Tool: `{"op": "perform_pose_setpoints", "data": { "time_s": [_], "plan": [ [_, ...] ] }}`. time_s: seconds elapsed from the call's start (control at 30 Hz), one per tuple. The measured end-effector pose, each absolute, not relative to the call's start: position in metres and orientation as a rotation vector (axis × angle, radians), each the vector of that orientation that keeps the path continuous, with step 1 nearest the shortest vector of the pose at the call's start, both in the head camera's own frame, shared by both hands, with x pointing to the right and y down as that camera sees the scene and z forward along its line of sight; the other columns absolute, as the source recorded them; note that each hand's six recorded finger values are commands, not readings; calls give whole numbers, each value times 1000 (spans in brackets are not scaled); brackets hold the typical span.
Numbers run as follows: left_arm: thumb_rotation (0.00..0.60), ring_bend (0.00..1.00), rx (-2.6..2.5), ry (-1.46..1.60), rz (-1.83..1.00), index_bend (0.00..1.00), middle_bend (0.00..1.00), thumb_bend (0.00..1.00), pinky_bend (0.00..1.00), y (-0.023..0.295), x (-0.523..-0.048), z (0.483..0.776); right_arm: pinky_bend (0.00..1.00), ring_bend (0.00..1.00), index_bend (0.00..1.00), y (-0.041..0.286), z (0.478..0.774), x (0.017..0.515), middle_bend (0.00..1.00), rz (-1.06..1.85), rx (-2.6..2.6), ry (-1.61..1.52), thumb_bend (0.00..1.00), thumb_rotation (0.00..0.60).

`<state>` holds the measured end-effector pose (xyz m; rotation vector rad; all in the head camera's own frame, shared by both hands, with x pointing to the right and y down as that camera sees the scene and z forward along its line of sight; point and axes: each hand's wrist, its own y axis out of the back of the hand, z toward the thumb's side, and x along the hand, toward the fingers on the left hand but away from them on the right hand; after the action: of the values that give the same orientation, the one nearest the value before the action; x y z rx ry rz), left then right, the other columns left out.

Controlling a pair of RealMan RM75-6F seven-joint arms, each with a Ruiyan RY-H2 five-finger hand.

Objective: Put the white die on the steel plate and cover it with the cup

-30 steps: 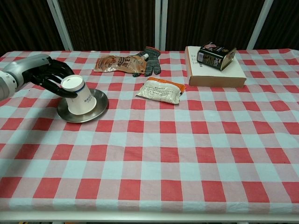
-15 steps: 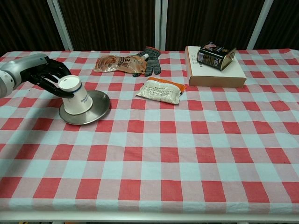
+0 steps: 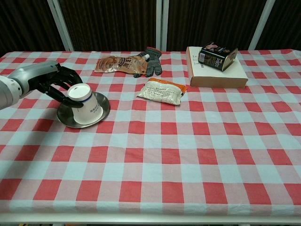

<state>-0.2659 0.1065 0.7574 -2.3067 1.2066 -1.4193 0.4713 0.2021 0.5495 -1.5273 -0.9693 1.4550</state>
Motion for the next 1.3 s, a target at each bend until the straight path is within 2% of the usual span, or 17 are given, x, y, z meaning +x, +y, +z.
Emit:
{"op": "perform_pose_setpoints", "data": {
  "time_s": [0.27, 0.6, 0.9, 1.03, 1.3],
  "plan": [
    [600, 229, -2186, 1354, -1485, 539, 434, 161, 196, 88, -299, 762, 0, 0, 31, 203, 551, 469, 0, 1454, -1534, -960, 113, 600],
    [600, 229, -2355, 1187, -1404, 539, 431, 161, 194, 115, -260, 755, 0, 0, 31, 203, 549, 469, 0, 1454, -1527, -961, 113, 600],
    [600, 229, -2205, 1332, -1473, 539, 431, 161, 193, 85, -295, 758, 0, 0, 31, 203, 550, 467, 0, 1448, -1536, -963, 112, 600],
    [600, 229, -2181, 1367, -1501, 539, 431, 161, 193, 81, -305, 758, 0, 0, 31, 203, 550, 467, 0, 1445, -1536, -964, 113, 600],
    [600, 229, -2221, 1387, -1382, 539, 430, 161, 192, 77, -297, 734, 0, 0, 31, 203, 547, 468, 0, 1438, -1528, -969, 113, 600]
  ]
}}
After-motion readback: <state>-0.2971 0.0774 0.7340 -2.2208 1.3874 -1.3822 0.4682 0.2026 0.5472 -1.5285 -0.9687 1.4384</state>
